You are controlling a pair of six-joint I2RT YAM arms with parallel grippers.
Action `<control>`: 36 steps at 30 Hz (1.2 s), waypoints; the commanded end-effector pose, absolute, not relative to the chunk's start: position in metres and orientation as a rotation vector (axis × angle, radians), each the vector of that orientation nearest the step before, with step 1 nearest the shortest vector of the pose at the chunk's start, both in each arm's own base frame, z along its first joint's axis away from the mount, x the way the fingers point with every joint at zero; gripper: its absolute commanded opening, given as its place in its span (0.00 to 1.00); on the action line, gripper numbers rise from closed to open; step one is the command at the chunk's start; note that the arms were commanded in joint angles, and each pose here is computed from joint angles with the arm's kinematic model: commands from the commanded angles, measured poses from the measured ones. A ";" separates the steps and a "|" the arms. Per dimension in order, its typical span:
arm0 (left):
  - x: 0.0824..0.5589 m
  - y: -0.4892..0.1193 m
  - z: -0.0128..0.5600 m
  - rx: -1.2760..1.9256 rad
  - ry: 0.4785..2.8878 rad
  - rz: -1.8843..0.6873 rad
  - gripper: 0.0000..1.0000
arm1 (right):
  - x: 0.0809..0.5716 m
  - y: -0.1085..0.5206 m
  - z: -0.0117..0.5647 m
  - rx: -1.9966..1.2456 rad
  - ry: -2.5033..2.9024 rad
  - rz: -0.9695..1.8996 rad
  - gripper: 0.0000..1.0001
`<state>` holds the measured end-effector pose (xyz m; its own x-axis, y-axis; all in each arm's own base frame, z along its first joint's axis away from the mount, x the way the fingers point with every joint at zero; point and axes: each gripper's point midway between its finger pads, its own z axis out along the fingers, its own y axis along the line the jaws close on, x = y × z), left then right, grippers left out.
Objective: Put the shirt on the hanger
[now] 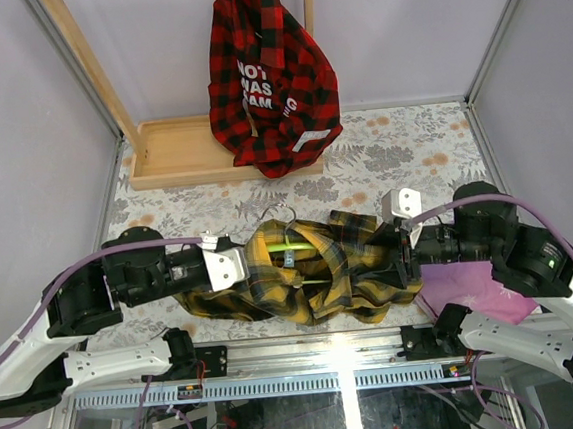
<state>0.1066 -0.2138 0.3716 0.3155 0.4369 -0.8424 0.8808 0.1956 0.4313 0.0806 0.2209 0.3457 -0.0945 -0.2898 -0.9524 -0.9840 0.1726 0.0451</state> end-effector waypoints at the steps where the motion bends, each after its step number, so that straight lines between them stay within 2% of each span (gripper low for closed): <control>1: 0.110 -0.223 0.393 1.357 1.238 -0.514 0.00 | 0.081 0.233 0.356 -1.259 1.510 1.036 0.41; 4: 0.110 -0.225 0.394 1.342 1.235 -0.522 0.00 | 0.080 0.236 0.353 -1.271 1.519 1.053 0.08; 5: 0.111 -0.225 0.394 1.332 1.243 -0.523 0.00 | 0.081 0.236 0.353 -1.261 1.525 1.052 0.01; 7: 0.112 -0.226 0.394 1.299 1.251 -0.539 0.03 | 0.089 0.234 0.353 -1.204 1.555 1.020 0.00; 8: 0.111 -0.227 0.394 1.286 1.252 -0.554 0.09 | 0.093 0.233 0.355 -1.174 1.563 1.007 0.00; 10: 0.111 -0.229 0.397 1.239 1.249 -0.588 0.28 | 0.097 0.232 0.363 -1.132 1.564 0.998 0.00; 12: 0.112 -0.230 0.396 1.181 1.262 -0.616 0.53 | 0.101 0.230 0.375 -1.091 1.552 0.981 0.00; 14: 0.115 -0.228 0.396 1.119 1.286 -0.635 0.72 | 0.107 0.227 0.387 -1.039 1.547 0.953 0.00; 15: 0.117 -0.226 0.397 1.081 1.301 -0.638 0.85 | 0.111 0.226 0.395 -1.014 1.539 0.937 0.00; 16: 0.120 -0.224 0.397 1.038 1.326 -0.642 0.92 | 0.116 0.224 0.399 -0.990 1.537 0.915 0.00; 18: 0.128 -0.216 0.397 0.954 1.367 -0.623 1.00 | 0.128 0.223 0.404 -0.948 1.542 0.868 0.00; 29: 0.163 -0.159 0.382 0.417 1.565 -0.552 1.00 | 0.213 0.249 0.450 -0.763 1.569 0.623 0.00; 35: 0.162 -0.144 0.378 0.300 1.587 -0.583 1.00 | 0.241 0.267 0.521 -0.709 1.447 0.585 0.00; 36: 0.162 -0.142 0.379 0.291 1.588 -0.584 1.00 | 0.239 0.264 0.549 -0.691 1.386 0.591 0.00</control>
